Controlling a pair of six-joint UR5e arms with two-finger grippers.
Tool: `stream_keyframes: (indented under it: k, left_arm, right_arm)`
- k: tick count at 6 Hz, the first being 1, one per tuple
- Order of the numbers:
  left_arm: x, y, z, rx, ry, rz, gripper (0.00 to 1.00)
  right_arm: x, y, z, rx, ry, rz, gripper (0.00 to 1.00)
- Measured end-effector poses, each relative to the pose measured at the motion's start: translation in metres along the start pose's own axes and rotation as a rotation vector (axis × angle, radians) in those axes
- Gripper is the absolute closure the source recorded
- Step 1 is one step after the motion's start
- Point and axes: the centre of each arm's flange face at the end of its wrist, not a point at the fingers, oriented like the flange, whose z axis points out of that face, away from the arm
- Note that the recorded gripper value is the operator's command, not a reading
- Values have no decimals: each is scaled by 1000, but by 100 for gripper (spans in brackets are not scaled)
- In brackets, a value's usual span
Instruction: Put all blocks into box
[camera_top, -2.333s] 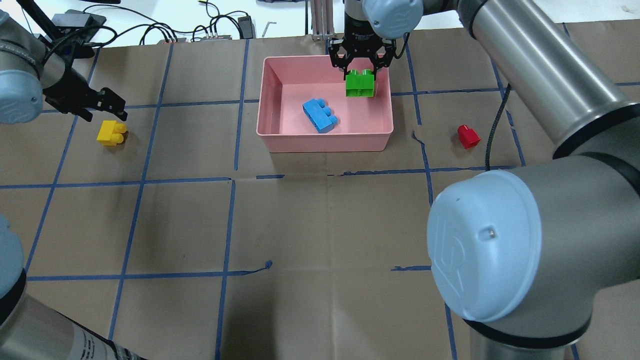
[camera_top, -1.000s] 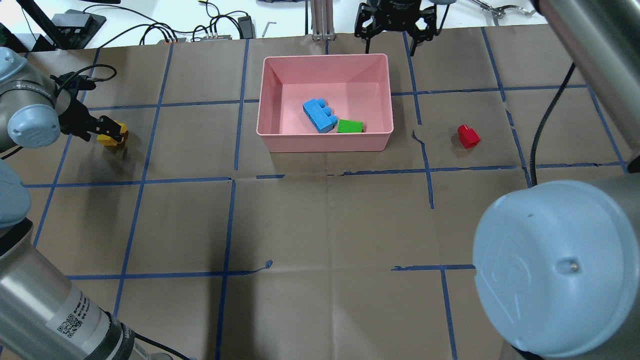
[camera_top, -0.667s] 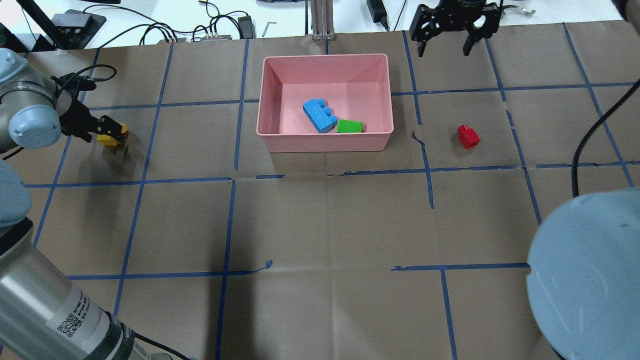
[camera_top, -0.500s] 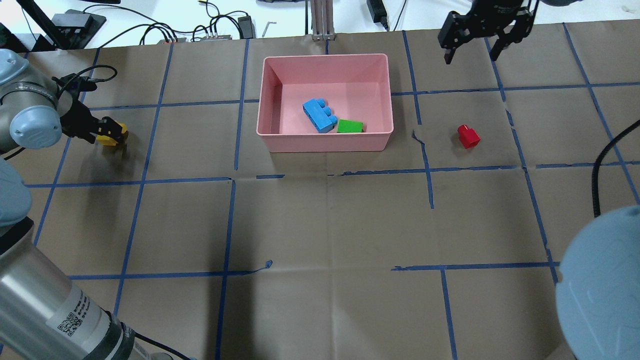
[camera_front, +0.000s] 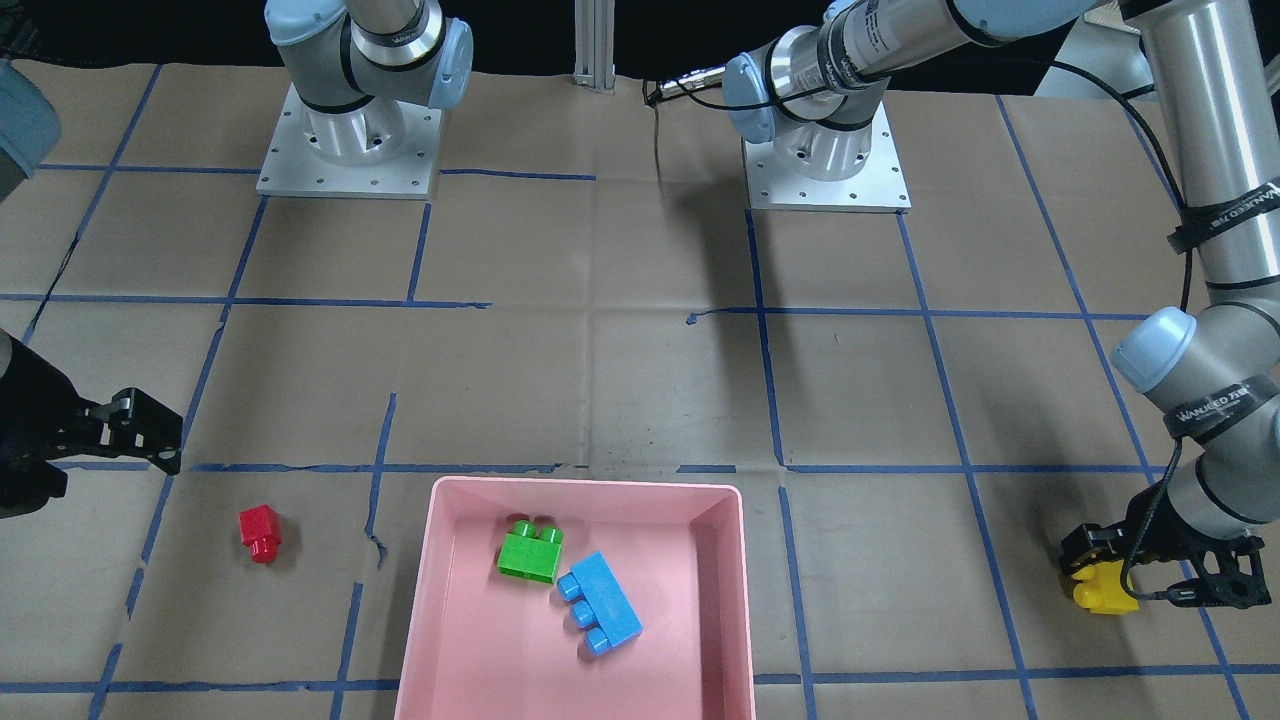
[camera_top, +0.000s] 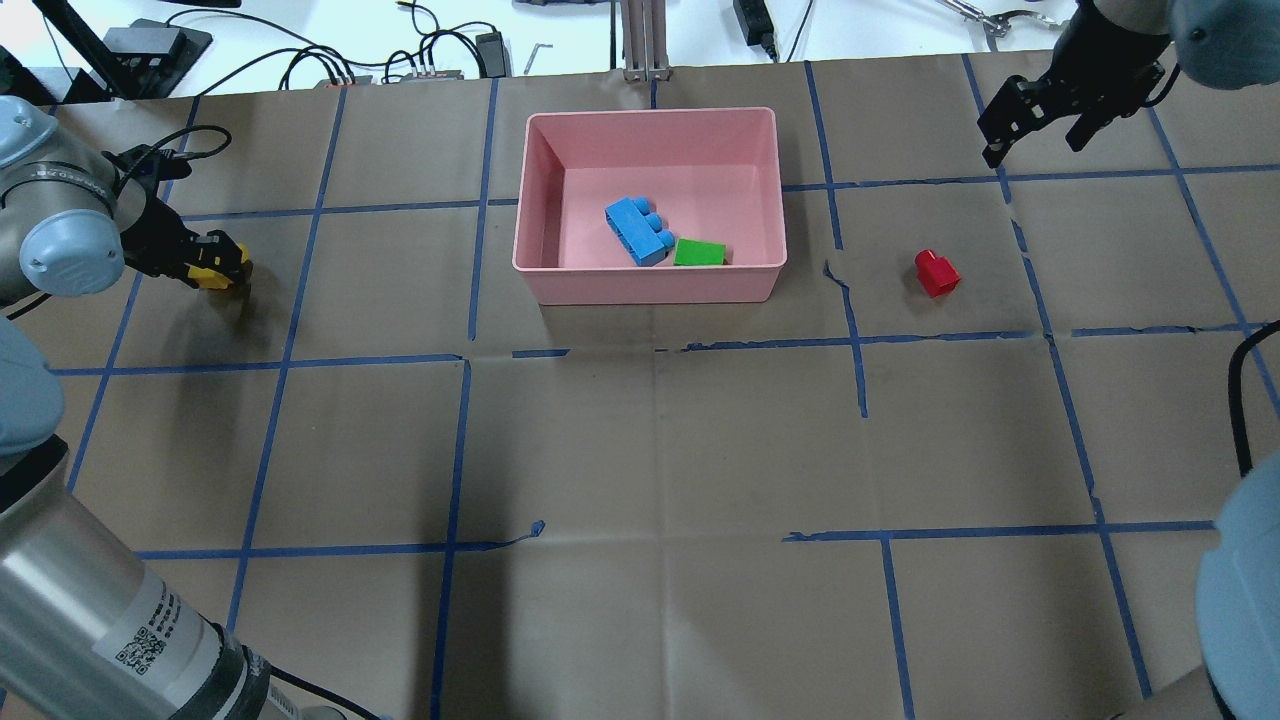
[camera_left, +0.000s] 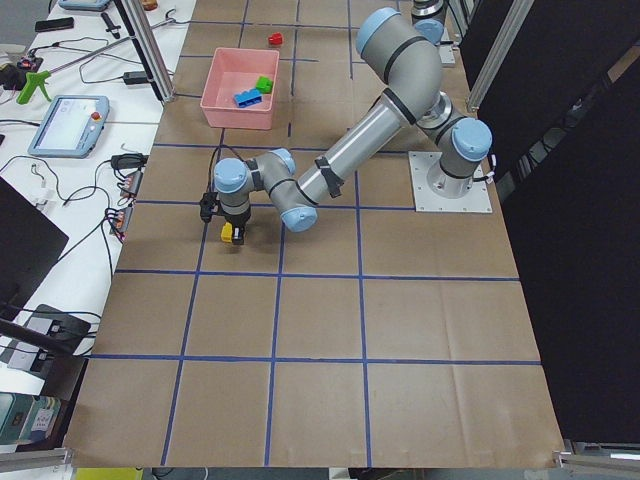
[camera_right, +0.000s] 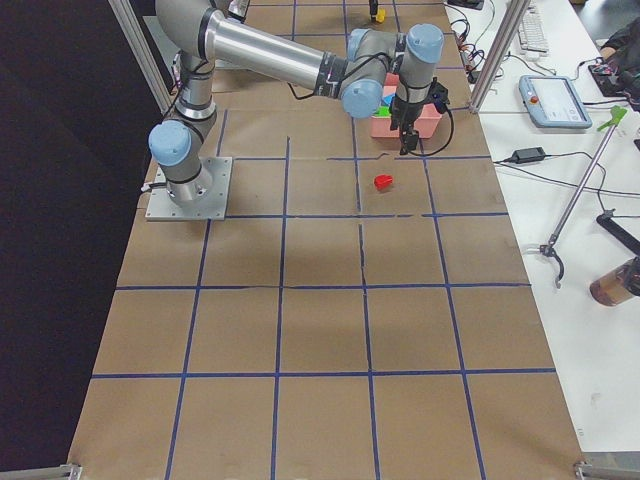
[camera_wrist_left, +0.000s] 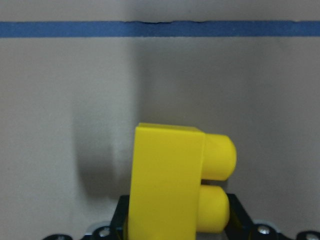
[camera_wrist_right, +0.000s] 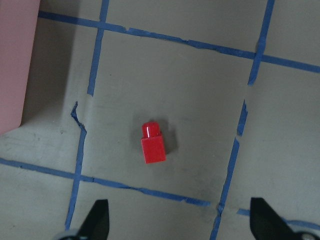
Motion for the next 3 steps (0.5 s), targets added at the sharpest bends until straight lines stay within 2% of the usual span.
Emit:
stream_keyframes:
  k: [1,3]
  left_arm:
    - [14,-2,-16,12,-7,-41,100]
    - [129,-15,-83,47,1,-251,100]
  right_arm:
    - [-2,-11,36,-11,-7,-61,1]
    - [-12,-28,101,-21,-16,-192,1]
